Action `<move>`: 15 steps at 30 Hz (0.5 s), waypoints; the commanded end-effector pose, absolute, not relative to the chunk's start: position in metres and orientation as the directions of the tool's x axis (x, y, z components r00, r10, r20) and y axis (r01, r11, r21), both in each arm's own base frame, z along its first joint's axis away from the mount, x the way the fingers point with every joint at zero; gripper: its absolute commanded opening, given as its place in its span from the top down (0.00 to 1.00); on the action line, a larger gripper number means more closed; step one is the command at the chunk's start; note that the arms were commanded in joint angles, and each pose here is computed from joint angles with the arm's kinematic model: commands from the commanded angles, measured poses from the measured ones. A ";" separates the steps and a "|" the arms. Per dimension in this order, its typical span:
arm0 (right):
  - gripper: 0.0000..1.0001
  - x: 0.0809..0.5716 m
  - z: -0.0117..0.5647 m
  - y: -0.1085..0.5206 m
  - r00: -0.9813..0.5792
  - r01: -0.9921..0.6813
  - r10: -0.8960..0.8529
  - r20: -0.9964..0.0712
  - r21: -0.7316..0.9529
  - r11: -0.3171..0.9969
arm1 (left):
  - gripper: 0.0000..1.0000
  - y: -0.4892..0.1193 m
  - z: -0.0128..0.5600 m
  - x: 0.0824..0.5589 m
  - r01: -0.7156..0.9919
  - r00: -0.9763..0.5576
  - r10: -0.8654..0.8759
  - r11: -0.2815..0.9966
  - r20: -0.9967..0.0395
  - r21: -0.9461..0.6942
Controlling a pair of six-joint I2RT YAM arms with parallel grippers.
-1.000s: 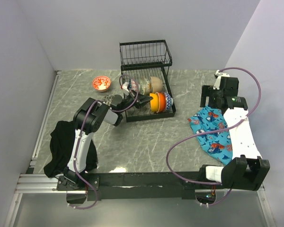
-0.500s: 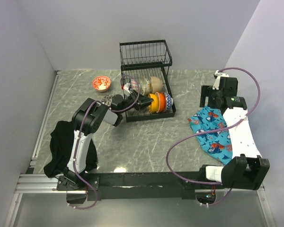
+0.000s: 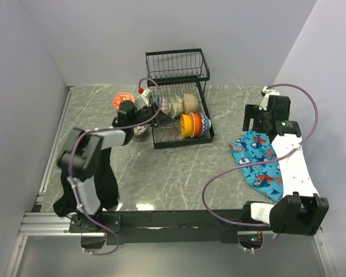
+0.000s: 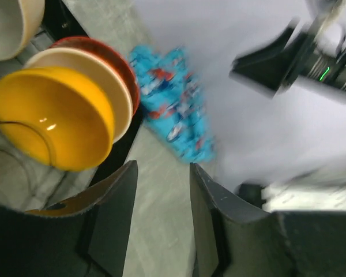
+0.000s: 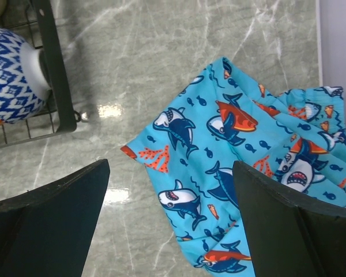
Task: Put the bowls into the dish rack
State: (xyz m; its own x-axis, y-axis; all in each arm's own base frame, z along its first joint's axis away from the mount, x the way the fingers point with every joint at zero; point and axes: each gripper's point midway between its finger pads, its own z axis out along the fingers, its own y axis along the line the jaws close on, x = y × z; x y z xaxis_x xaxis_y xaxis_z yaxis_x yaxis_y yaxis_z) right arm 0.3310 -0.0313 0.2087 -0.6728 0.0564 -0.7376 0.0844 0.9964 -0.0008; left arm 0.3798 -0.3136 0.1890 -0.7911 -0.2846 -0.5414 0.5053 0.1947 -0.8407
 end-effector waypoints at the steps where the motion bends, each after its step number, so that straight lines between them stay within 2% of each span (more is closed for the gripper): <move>1: 0.05 0.337 0.225 -0.022 -0.599 0.061 0.067 -0.798 0.038 0.997 | 0.53 -0.265 0.199 0.335 0.816 -0.534 0.094 0.317 -0.840 -0.484; 3: 0.05 0.341 0.228 -0.016 -0.579 0.040 0.075 -0.811 0.064 0.997 | 0.52 -0.228 0.205 0.345 0.843 -0.455 0.144 0.388 -0.878 -0.373; 5: 0.05 0.346 0.229 -0.012 -0.561 0.030 0.076 -0.824 0.071 0.997 | 0.51 -0.193 0.207 0.346 0.884 -0.346 0.299 0.421 -0.889 -0.202; 6: 0.05 0.349 0.229 -0.011 -0.555 0.023 0.073 -0.829 0.072 0.997 | 0.51 -0.182 0.202 0.341 0.901 -0.319 0.378 0.406 -0.869 -0.155; 7: 0.05 0.351 0.230 -0.009 -0.548 0.016 0.069 -0.834 0.072 0.997 | 0.51 -0.163 0.189 0.333 0.943 -0.216 0.537 0.332 -0.815 -0.031; 8: 0.05 0.356 0.232 -0.009 -0.532 0.011 0.064 -0.845 0.069 0.998 | 0.51 -0.151 0.181 0.332 0.953 -0.179 0.599 0.303 -0.780 0.014; 11: 0.05 0.364 0.240 -0.008 -0.502 0.004 0.057 -0.863 0.064 0.998 | 0.52 -0.124 0.157 0.331 0.966 -0.064 0.722 0.217 -0.689 0.138; 15: 0.05 0.369 0.245 -0.011 -0.490 0.011 0.047 -0.871 0.047 0.999 | 0.55 -0.120 0.137 0.335 0.964 0.065 0.755 0.121 -0.652 0.236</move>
